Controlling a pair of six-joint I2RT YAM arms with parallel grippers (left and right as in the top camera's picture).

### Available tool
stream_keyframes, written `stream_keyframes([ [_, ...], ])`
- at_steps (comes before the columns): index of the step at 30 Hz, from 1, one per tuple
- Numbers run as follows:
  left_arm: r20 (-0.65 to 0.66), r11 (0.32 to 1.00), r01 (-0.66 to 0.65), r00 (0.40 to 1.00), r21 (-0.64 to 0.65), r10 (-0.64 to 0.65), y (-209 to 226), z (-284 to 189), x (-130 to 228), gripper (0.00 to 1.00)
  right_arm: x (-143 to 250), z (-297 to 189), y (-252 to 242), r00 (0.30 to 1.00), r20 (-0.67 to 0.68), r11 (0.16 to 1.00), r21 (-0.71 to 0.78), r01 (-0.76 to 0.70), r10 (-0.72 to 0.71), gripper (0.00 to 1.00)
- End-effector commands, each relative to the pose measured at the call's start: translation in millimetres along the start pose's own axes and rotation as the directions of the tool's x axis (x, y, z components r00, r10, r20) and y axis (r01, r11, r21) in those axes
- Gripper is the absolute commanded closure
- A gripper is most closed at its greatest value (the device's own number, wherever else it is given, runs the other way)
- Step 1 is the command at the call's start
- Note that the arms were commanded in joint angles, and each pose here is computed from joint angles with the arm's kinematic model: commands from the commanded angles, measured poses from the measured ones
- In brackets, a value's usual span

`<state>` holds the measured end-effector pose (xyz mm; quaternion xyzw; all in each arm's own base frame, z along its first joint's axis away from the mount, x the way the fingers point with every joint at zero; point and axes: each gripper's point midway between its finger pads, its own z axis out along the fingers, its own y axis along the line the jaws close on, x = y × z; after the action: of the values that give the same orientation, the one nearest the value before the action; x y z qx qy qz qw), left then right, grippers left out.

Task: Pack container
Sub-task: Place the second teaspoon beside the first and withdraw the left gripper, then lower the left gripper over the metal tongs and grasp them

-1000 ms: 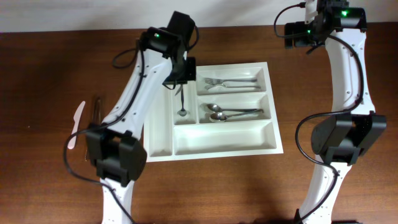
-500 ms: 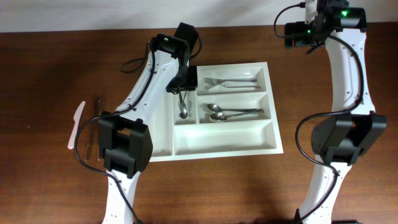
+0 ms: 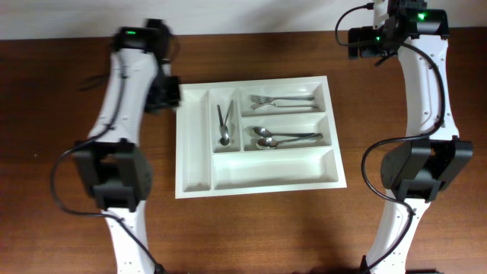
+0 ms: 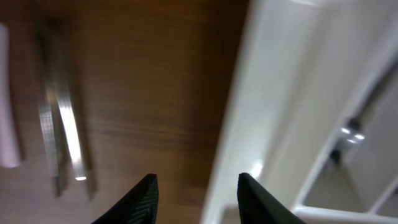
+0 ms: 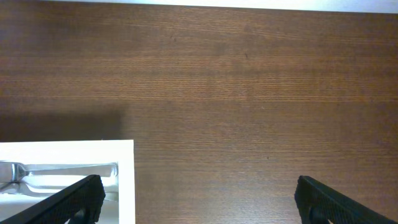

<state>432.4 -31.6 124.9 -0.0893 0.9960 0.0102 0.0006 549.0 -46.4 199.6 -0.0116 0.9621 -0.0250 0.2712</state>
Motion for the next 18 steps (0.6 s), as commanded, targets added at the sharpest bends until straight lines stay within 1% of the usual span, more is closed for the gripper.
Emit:
stream_keyframes([
  [1, 0.074, 1.000, -0.005, 0.997, -0.010, 0.006, 36.1, -28.0, -9.4, 0.63, -9.7, -14.8, 1.0, 0.999, 0.039, 1.000, 0.009, 0.000, 0.000, 0.01],
  [3, 0.085, 0.999, 0.030, 0.996, -0.041, -0.026, 55.4, -28.1, -13.8, 0.67, -9.7, -14.8, 1.0, 0.999, 0.039, 1.000, 0.009, 0.000, 0.000, 0.01],
  [7, 0.127, 0.993, 0.075, 0.990, -0.096, -0.063, 81.0, -26.9, -25.1, 0.68, -9.7, -14.8, 1.0, 0.999, 0.039, 1.000, 0.009, 0.000, 0.000, 0.01],
  [11, 0.138, 0.990, 0.068, 0.989, -0.125, -0.050, 90.3, -18.6, -30.5, 0.68, -9.7, -14.8, 1.0, 0.999, 0.039, 1.000, 0.009, 0.000, 0.000, 0.01],
  [14, 0.138, 0.980, 0.065, 0.990, -0.188, -0.039, 103.3, -9.0, -32.6, 0.68, -9.7, -14.8, 1.0, 0.999, 0.039, 1.000, 0.009, 0.000, 0.000, 0.01],
  [18, 0.119, 0.979, 0.050, 0.993, -0.197, -0.027, 112.3, 10.8, -32.5, 0.67, -9.7, -14.8, 1.0, 0.999, 0.039, 1.000, 0.009, 0.000, 0.000, 0.01],
])
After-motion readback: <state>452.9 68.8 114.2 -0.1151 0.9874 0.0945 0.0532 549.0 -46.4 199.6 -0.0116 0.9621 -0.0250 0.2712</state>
